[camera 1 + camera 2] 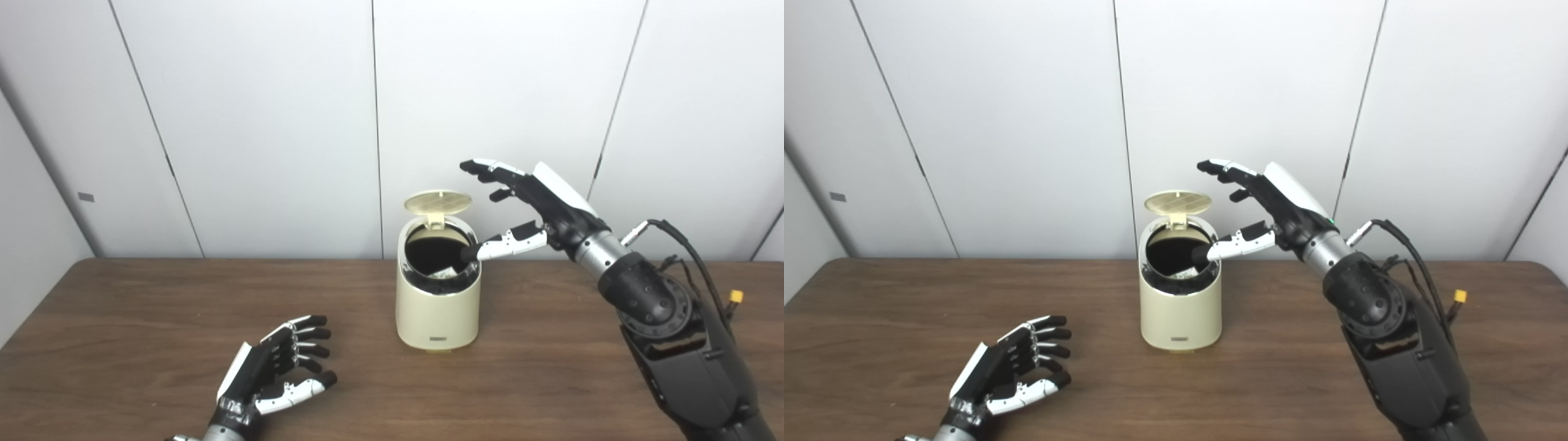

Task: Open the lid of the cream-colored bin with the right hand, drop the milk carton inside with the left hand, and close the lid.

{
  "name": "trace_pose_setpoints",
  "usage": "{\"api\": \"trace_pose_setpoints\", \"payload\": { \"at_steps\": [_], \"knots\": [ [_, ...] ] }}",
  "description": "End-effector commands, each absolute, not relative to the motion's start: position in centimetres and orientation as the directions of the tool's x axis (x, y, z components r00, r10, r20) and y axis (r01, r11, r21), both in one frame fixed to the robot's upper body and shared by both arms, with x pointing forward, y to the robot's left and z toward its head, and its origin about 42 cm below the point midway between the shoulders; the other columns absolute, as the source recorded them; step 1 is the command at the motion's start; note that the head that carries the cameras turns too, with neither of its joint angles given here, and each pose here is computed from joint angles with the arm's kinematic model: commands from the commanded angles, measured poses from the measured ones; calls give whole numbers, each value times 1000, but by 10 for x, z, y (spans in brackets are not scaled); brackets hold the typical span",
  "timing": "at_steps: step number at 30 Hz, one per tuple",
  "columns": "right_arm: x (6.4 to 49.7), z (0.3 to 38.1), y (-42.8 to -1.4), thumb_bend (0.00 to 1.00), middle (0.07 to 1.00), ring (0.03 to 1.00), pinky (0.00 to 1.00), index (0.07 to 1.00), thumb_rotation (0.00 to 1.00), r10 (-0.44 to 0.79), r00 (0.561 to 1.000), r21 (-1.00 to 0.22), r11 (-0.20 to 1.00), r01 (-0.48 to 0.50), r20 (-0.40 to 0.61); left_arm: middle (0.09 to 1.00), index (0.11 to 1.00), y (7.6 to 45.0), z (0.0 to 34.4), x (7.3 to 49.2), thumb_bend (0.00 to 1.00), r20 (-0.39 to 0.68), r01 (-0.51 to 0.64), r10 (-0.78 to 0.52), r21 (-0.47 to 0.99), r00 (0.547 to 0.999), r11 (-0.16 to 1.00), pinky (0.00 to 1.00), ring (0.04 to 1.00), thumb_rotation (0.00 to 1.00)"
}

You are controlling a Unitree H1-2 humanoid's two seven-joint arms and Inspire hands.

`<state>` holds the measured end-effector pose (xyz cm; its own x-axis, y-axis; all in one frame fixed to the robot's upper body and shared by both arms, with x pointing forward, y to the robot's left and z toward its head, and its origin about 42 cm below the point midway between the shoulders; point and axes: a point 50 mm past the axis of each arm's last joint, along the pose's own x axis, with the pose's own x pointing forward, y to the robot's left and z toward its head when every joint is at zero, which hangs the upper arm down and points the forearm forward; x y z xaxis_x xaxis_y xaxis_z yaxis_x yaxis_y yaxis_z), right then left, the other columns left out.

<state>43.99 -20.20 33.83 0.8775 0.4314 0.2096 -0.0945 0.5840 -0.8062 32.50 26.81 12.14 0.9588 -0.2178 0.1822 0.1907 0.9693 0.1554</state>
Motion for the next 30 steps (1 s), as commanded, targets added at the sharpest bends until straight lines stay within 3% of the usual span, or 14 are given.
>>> {"api": "trace_pose_setpoints", "payload": {
  "at_steps": [1,5,7,11,18,30],
  "knots": [
    [440,376,-197,747,898,942,740,837,422,440,849,-826,563,-6,294,741,805,268,132,333,739,241,191,-228,167,943,967,572,656,152],
    [437,376,-194,793,901,994,906,819,480,451,842,-842,540,8,297,741,808,267,131,334,744,240,193,-227,158,944,968,573,657,157],
    [436,376,-192,803,881,989,941,811,474,459,837,-845,535,8,298,743,810,267,131,335,745,239,190,-223,156,945,969,570,659,154],
    [433,373,-193,801,897,996,861,831,473,497,817,-870,492,10,291,746,809,267,129,336,742,234,187,-223,163,946,969,562,656,167],
    [425,370,-197,806,896,1000,884,870,487,547,789,-916,397,50,280,746,818,264,126,336,749,228,190,-221,150,948,970,564,651,172],
    [422,370,-198,824,886,1000,915,855,496,572,773,-933,354,69,274,724,807,264,124,337,771,233,156,-189,153,954,976,571,637,189]
  ]
}}
